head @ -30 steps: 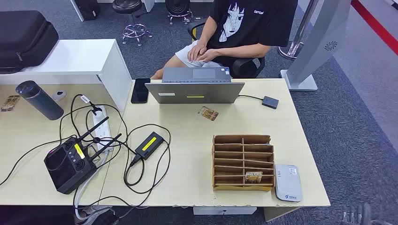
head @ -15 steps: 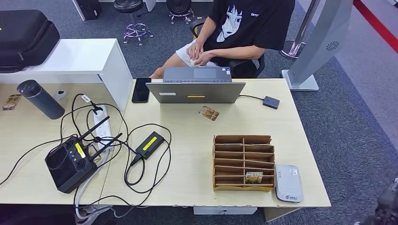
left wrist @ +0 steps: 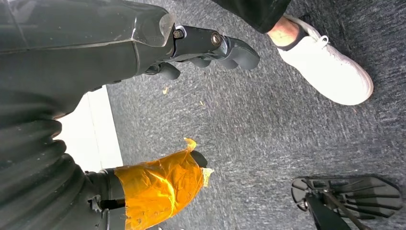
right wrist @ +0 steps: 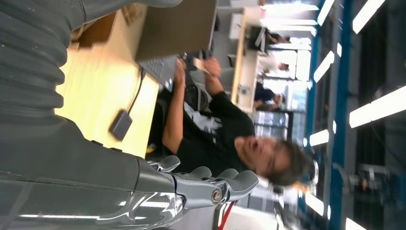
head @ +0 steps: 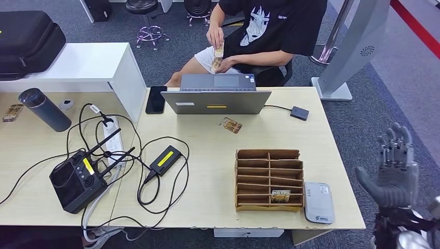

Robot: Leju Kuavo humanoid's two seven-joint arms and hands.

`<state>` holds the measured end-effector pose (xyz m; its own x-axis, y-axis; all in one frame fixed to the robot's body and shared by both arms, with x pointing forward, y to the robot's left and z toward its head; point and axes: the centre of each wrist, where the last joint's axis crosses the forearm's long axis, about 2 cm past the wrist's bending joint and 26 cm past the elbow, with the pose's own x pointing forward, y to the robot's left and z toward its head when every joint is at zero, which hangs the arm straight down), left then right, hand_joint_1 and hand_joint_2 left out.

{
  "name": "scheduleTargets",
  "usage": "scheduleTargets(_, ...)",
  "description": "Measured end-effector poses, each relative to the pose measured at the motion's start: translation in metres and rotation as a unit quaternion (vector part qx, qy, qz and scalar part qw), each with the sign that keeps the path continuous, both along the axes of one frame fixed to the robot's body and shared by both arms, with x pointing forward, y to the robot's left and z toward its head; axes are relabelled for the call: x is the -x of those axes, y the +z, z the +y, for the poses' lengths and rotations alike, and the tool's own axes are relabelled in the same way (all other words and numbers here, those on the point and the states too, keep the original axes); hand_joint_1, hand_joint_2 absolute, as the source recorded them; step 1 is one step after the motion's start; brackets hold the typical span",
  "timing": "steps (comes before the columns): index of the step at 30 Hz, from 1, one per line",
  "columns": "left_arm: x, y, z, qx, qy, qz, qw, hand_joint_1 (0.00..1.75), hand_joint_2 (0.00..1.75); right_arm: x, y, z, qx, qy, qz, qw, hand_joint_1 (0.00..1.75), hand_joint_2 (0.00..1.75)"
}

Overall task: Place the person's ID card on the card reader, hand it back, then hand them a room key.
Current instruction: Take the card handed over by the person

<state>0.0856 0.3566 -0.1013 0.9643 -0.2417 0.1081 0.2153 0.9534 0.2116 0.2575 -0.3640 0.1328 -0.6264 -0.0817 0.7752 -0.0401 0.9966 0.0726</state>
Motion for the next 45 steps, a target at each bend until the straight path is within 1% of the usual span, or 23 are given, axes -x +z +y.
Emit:
scheduleTargets(3,-0.003,0.001,-0.001,0.001,0.001,-0.003,1.000,0.00,1.75,-0.009,0.025,0.045,0.072,-0.009,0.004,0.997,0.00,1.75)
scheduleTargets(5,-0.006,0.001,-0.002,0.001,-0.003,-0.005,1.000,0.00,1.75,-0.015,0.040,0.074,0.116,-0.019,-0.006,0.993,0.00,1.75)
scheduleTargets(10,-0.018,0.003,-0.007,0.001,-0.020,-0.013,1.000,0.00,1.75,-0.035,0.079,0.138,0.200,-0.017,-0.051,0.978,0.00,1.75)
scheduleTargets(13,-0.027,0.005,-0.011,0.001,-0.033,-0.019,0.999,0.00,1.75,-0.051,0.109,0.171,0.258,-0.048,-0.090,0.961,0.00,1.75)
scheduleTargets(17,-0.040,0.008,-0.017,0.001,-0.051,-0.028,0.998,0.00,1.75,-0.075,0.143,0.206,0.344,-0.113,-0.133,0.922,0.00,1.75)
scheduleTargets(19,-0.047,0.009,-0.021,0.001,-0.060,-0.033,0.998,0.00,1.75,-0.090,0.156,0.220,0.386,-0.145,-0.148,0.899,0.00,1.75)
scheduleTargets(21,-0.053,0.011,-0.025,0.002,-0.068,-0.038,0.997,0.00,1.75,-0.105,0.165,0.230,0.415,-0.167,-0.155,0.881,0.00,1.75)
scheduleTargets(23,-0.057,0.012,-0.029,0.003,-0.074,-0.042,0.996,0.00,1.75,-0.120,0.171,0.237,0.430,-0.169,-0.143,0.875,0.00,1.75)
scheduleTargets(25,-0.060,0.012,-0.031,0.004,-0.078,-0.044,0.996,0.00,1.75,-0.135,0.171,0.241,0.435,-0.154,-0.118,0.880,0.00,1.75)
scheduleTargets(26,-0.061,0.013,-0.032,0.005,-0.080,-0.044,0.996,0.00,1.75,-0.142,0.170,0.243,0.437,-0.145,-0.105,0.881,0.16,1.75)
scheduleTargets(28,-0.061,0.013,-0.033,0.005,-0.082,-0.045,0.996,0.00,1.75,-0.152,0.163,0.244,0.447,-0.134,-0.082,0.881,0.89,1.75)
scheduleTargets(29,-0.061,0.013,-0.034,0.005,-0.083,-0.045,0.996,0.00,1.75,-0.156,0.159,0.245,0.454,-0.131,-0.072,0.878,1.33,1.75)
scheduleTargets(30,-0.062,0.013,-0.034,0.005,-0.084,-0.045,0.995,0.00,1.75,-0.160,0.154,0.245,0.461,-0.128,-0.061,0.876,1.61,1.75)
scheduleTargets(32,-0.062,0.013,-0.034,0.005,-0.084,-0.045,0.995,0.00,1.75,-0.164,0.145,0.245,0.471,-0.121,-0.045,0.872,1.75,1.75)
scheduleTargets(38,-0.061,0.013,-0.034,0.005,-0.083,-0.045,0.996,0.00,1.75,-0.168,0.128,0.245,0.482,-0.099,-0.015,0.871,1.75,1.75)
scheduleTargets(45,-0.061,0.013,-0.034,0.006,-0.082,-0.045,0.996,0.00,1.75,-0.168,0.126,0.246,0.479,-0.090,-0.013,0.873,1.75,1.75)
